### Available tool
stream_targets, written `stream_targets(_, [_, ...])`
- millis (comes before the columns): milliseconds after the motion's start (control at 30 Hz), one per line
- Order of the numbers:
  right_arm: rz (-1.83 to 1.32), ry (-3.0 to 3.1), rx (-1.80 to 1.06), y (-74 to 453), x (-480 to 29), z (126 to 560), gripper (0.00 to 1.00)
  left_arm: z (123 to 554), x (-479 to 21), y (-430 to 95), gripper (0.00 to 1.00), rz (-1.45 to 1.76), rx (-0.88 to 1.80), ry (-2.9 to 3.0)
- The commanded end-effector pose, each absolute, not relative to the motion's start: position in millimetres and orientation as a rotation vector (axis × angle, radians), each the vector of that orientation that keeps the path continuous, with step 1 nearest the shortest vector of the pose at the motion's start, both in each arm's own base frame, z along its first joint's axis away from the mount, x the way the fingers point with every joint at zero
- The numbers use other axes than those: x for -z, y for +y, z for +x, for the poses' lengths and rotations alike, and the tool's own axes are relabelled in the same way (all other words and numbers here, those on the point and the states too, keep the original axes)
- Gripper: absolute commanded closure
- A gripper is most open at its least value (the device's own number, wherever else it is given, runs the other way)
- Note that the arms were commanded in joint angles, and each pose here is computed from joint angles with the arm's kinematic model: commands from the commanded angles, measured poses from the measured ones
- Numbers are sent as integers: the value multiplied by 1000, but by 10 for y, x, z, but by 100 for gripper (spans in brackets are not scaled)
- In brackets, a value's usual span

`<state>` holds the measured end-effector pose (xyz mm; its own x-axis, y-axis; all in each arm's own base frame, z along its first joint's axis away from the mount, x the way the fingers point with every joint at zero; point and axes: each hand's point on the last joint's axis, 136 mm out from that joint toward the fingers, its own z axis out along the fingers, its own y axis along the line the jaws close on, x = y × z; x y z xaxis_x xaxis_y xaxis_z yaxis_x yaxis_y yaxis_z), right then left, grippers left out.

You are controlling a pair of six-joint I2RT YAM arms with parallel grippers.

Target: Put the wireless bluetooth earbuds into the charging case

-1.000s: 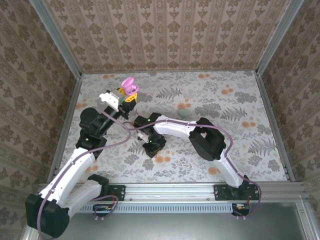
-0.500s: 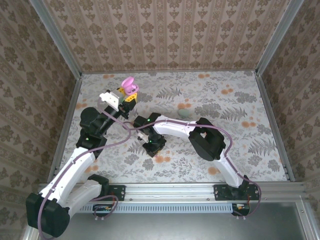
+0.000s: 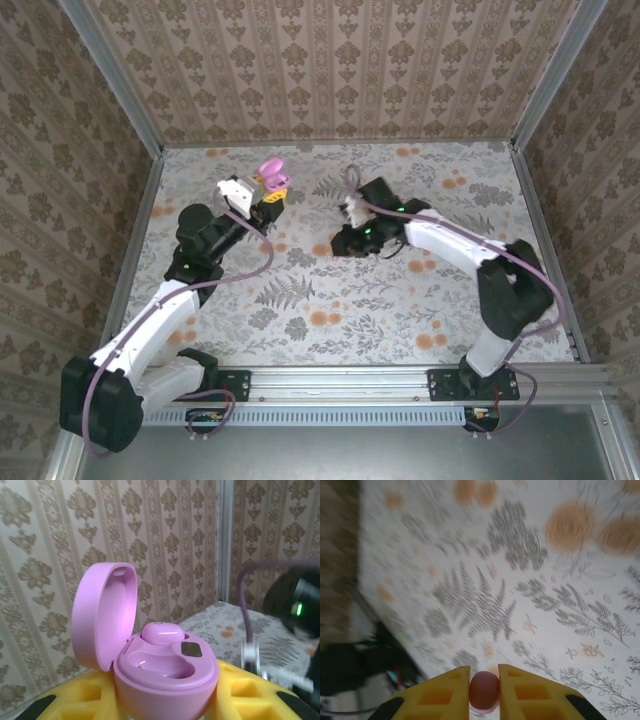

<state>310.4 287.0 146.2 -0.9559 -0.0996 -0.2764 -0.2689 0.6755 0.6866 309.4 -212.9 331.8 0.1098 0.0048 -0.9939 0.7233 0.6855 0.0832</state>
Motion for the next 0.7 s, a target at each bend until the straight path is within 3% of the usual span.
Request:
stream_targets(0, [-226, 2427, -1494, 2917, -2092, 3178, 79, 3070, -3592, -2268, 73, 678, 650, 1284])
stream_targets(333, [-183, 2097, -1714, 2336, -3006, 3201, 78, 3182, -3480, -2626, 73, 735, 755, 1287])
stream_targets(667, [-245, 1938, -1823, 2308, -3724, 3136, 77, 3227, -3307, -2871, 73, 786, 863, 1284])
